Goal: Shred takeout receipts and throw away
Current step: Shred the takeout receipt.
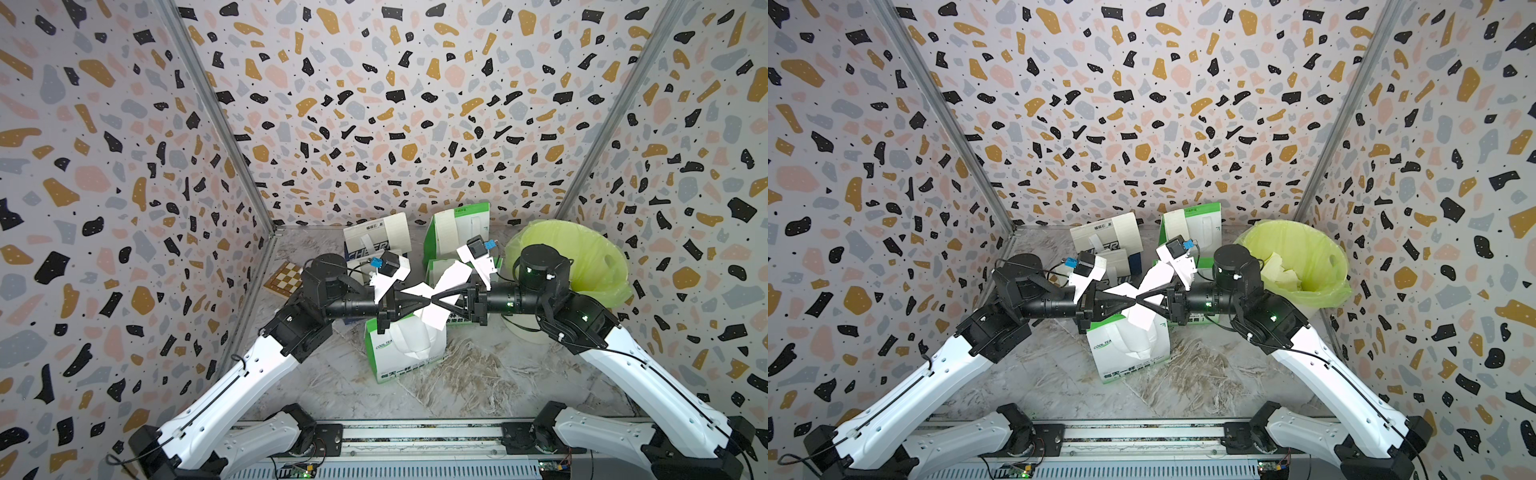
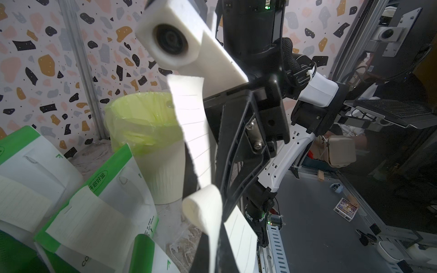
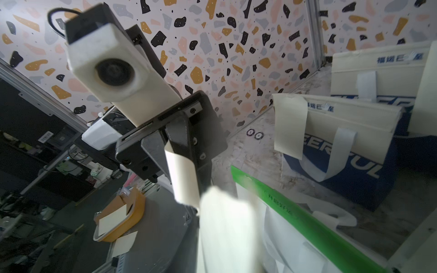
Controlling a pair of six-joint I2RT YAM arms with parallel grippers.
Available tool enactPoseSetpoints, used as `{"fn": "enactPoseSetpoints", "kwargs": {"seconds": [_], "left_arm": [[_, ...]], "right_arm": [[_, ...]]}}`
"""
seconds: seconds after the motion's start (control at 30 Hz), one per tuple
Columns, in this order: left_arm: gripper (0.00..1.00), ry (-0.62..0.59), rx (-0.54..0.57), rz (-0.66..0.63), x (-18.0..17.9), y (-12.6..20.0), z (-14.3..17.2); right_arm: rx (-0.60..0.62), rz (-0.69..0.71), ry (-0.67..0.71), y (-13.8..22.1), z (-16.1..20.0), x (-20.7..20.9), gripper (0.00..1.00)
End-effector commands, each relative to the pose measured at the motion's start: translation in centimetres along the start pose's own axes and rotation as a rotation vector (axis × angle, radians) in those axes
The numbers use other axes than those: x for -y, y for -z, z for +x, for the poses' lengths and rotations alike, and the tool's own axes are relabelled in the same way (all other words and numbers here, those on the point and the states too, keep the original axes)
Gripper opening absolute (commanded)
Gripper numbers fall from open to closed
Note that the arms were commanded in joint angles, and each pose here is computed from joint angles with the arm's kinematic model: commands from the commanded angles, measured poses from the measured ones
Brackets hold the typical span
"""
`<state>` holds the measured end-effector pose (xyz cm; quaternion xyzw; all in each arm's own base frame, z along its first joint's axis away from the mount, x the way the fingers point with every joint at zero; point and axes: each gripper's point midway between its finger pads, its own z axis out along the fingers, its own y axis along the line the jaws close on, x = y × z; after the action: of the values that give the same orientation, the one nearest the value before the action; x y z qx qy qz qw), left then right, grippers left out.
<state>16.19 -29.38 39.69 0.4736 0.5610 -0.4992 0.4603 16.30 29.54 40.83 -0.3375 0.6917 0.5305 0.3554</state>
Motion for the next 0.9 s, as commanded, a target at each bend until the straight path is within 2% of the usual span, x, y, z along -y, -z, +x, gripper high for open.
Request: {"fn": "enactPoseSetpoints", "kwargs": {"seconds": [0.0,0.13,0.23,0.33,0.53,0.63,0.87], "left_arm": [[0.0,-0.038,0.002,0.01,0.6,0.2,-0.4],[0.0,-0.045,-0.033,-0.006,0.3,0.0,0.5],[0.0,-0.058,-0.032,-0.018,0.3,0.0,0.6],[0.0,-0.086,-0.023,-0.044,0.1,0.0,0.3],[0.0,-0.187,0.042,-0.131,-0.2,0.4,-0.7],[0.0,-0.238,0.065,-0.166,-0.1,0.3,-1.0],[0.0,-0.372,0.07,-0.214,1.2,-0.5,-1.1]], "right_arm": [[0.049,0.03,0.036,1.1,-2.0,-0.8,0.31],[0.055,0.055,0.047,1.4,-2.6,-0.8,0.3],[0.031,0.064,0.036,1.0,-2.3,-0.3,0.18],[0.003,0.064,0.019,0.5,-1.5,0.2,0.01],[-0.05,0.153,-0.008,-0.1,0.2,1.9,0.0],[-0.04,0.243,-0.015,0.4,0.2,3.3,0.0],[0.034,0.635,-0.086,3.9,-1.0,9.4,0.0]]}}
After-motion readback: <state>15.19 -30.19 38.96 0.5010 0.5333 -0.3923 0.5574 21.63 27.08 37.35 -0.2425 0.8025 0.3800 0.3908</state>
